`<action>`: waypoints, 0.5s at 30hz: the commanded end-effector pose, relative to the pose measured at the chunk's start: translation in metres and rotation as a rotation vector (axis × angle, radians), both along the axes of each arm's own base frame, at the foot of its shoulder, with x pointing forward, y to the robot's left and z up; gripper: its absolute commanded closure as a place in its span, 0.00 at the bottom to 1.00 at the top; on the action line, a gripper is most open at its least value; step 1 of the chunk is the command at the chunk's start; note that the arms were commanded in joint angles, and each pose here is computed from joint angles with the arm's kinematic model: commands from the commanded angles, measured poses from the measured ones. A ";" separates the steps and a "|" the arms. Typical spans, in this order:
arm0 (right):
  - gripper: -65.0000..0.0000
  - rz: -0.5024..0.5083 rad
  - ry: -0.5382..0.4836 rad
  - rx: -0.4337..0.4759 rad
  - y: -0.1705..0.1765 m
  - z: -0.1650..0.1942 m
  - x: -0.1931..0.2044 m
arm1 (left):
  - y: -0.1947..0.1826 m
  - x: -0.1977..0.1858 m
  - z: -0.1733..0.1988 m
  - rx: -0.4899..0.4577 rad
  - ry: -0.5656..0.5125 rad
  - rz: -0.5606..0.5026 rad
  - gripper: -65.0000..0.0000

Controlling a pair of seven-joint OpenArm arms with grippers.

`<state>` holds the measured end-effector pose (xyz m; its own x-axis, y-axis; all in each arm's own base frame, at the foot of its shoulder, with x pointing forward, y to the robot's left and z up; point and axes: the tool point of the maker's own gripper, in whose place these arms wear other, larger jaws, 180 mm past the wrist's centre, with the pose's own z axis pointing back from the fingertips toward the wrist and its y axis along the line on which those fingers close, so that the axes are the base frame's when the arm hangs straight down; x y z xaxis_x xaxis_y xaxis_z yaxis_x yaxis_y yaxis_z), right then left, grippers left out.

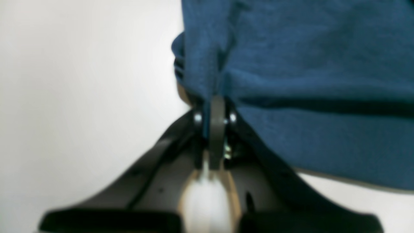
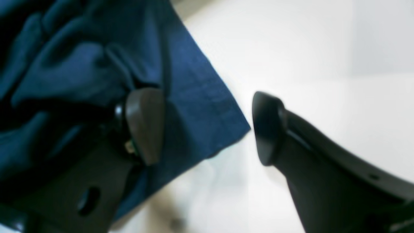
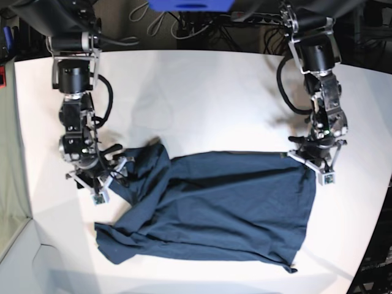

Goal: Layout the t-shirt on the table in an organized manner, then fold the t-shirt properly
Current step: 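Grasp the shirt edge with both grippers and drag it away from the robot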

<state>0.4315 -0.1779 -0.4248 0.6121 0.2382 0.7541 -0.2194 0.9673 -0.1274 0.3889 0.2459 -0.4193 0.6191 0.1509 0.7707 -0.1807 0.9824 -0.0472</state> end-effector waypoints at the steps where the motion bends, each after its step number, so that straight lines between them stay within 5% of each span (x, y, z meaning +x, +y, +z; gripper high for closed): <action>1: 0.35 -0.004 0.034 -0.021 -0.005 -0.004 0.000 | 0.005 0.014 0.020 0.013 -0.064 0.002 1.00; 5: 0.45 -0.007 0.069 -0.018 -0.005 -0.016 -0.008 | 0.012 0.014 0.022 0.024 -0.066 0.006 1.00; 10: 1.00 -0.009 0.093 -0.026 -0.007 -0.024 -0.020 | 0.013 0.013 0.023 0.028 -0.064 0.005 1.00; 15: 1.00 -0.012 0.116 -0.083 -0.013 -0.013 -0.041 | 0.014 0.007 0.028 0.041 -0.078 0.002 1.00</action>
